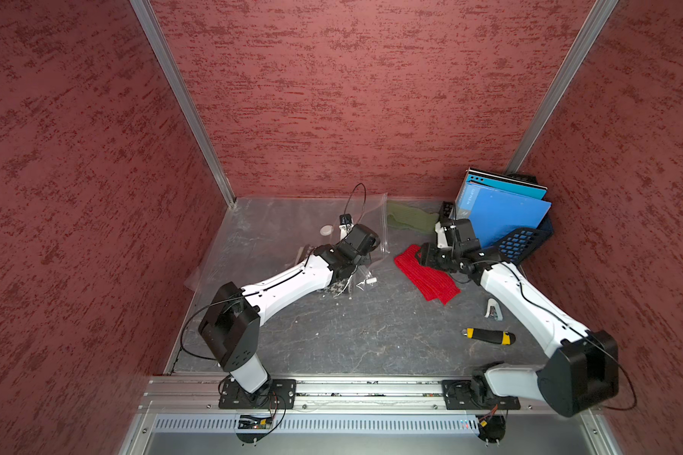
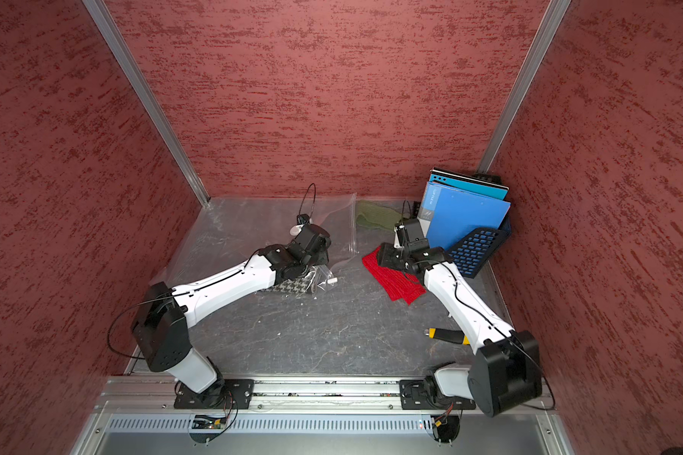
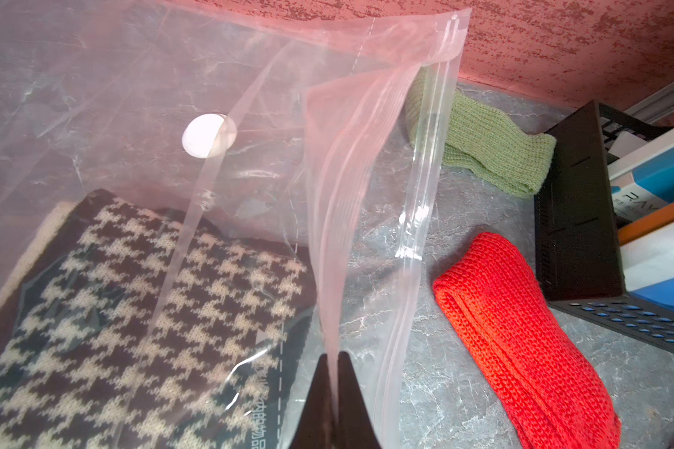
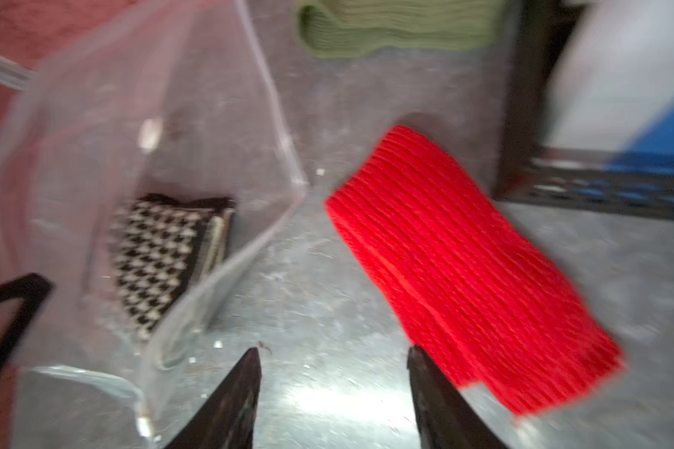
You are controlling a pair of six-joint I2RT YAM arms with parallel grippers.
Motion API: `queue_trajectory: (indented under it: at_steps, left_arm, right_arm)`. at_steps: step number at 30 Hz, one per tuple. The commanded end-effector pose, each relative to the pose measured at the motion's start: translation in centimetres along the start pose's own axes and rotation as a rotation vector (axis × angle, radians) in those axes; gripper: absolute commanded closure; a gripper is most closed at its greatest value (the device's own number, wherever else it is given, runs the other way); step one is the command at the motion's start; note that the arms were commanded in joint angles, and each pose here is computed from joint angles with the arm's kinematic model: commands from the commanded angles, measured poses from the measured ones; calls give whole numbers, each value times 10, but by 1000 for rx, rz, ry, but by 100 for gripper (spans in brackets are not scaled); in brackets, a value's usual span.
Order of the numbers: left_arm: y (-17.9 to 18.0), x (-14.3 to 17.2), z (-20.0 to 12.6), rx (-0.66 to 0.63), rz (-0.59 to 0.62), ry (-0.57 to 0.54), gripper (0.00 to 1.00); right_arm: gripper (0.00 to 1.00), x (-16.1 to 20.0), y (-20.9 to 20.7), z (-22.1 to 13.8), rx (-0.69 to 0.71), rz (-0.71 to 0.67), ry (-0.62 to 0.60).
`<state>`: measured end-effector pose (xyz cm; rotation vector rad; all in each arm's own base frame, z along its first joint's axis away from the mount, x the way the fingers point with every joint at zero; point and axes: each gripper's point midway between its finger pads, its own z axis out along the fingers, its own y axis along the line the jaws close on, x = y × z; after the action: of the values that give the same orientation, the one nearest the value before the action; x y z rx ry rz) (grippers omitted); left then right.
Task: Take the scarf out of the vacuum bag
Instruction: Take out the scarf from the vacuum bag.
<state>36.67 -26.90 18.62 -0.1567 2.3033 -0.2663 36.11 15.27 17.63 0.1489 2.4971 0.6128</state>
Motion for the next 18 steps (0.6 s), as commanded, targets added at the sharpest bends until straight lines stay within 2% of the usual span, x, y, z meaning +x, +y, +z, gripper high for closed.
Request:
queue_trajectory:
  at_steps: [1,5,8,18]
  left_arm:
    - [-17,1,-4,38,-17,-23,100]
    - [-27,13,-5,40,-12,-11,100]
    - [-30,18,-1,37,-2,3,100]
    - [-32,20,5,43,4,11,100]
  right_arm:
    - [40,-2,47,60,-281,-4,124]
    - [41,-10,60,117,-338,1,234]
    - [42,-13,64,142,-371,6,284]
    - [40,19,62,173,-403,70,444]
